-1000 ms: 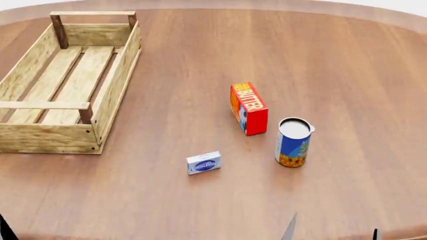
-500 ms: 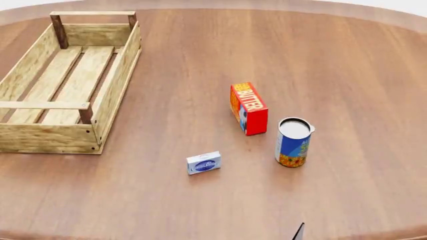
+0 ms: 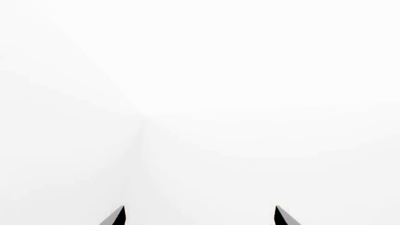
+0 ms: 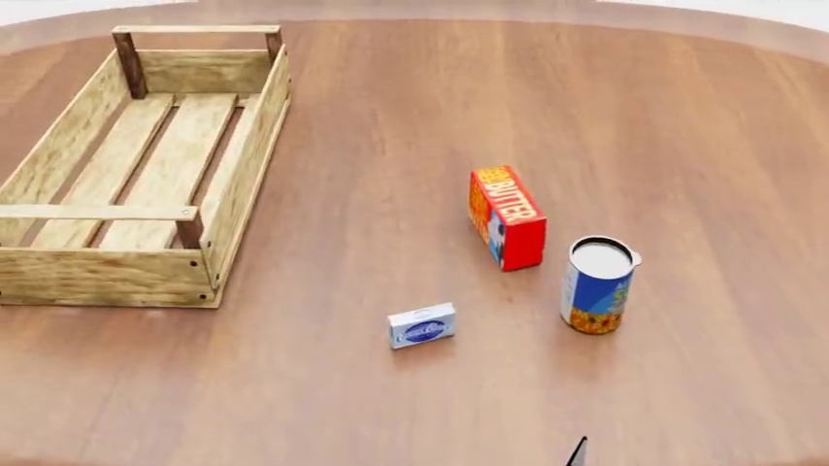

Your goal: Pick up the cream cheese and put it in the tray.

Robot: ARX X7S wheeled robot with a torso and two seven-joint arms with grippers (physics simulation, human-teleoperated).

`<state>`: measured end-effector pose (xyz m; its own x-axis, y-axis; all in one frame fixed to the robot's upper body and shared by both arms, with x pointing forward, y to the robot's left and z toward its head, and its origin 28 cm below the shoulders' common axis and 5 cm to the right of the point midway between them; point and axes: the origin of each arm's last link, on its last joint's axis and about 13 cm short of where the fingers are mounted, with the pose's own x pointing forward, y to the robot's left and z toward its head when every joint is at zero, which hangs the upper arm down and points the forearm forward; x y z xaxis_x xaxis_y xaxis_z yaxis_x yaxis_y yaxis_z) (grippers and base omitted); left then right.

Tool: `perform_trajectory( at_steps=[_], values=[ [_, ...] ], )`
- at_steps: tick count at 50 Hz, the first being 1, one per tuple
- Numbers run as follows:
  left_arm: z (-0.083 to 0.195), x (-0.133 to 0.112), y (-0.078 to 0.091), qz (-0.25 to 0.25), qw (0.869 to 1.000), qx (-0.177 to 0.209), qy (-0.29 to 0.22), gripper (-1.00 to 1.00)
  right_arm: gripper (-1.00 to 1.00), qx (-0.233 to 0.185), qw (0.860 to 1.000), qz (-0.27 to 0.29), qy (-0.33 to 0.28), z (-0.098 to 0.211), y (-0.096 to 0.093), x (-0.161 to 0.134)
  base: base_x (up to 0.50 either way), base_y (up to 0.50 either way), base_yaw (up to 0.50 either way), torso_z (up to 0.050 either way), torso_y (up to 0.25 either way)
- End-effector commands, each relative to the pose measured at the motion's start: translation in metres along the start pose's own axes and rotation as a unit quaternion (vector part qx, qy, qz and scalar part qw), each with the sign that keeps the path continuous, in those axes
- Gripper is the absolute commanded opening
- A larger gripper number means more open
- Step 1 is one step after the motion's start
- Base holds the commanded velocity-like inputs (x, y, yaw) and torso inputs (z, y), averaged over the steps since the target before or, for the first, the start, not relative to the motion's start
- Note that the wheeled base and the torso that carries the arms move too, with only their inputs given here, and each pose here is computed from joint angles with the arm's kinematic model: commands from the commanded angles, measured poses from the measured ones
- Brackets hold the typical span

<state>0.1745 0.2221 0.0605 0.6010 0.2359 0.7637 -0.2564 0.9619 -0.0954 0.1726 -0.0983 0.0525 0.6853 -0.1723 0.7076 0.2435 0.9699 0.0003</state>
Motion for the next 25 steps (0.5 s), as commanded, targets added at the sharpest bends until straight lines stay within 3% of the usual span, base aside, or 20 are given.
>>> perform_trajectory(
  at_steps=[1,25],
  values=[
    [0.0002,0.0008,0.0010,0.003,1.000,-0.006,0.005,1.00,1.00,-0.001,1.000,0.003,0.003,-0.0005,0.0008,-0.0007,0.14,0.26,0.00,0.000,0.000],
    [-0.0001,0.0001,0.0007,0.001,1.000,-0.005,0.002,1.00,1.00,0.002,1.000,0.003,0.003,-0.0002,0.0006,-0.0005,0.20,0.23,0.00,0.000,0.000]
  ],
)
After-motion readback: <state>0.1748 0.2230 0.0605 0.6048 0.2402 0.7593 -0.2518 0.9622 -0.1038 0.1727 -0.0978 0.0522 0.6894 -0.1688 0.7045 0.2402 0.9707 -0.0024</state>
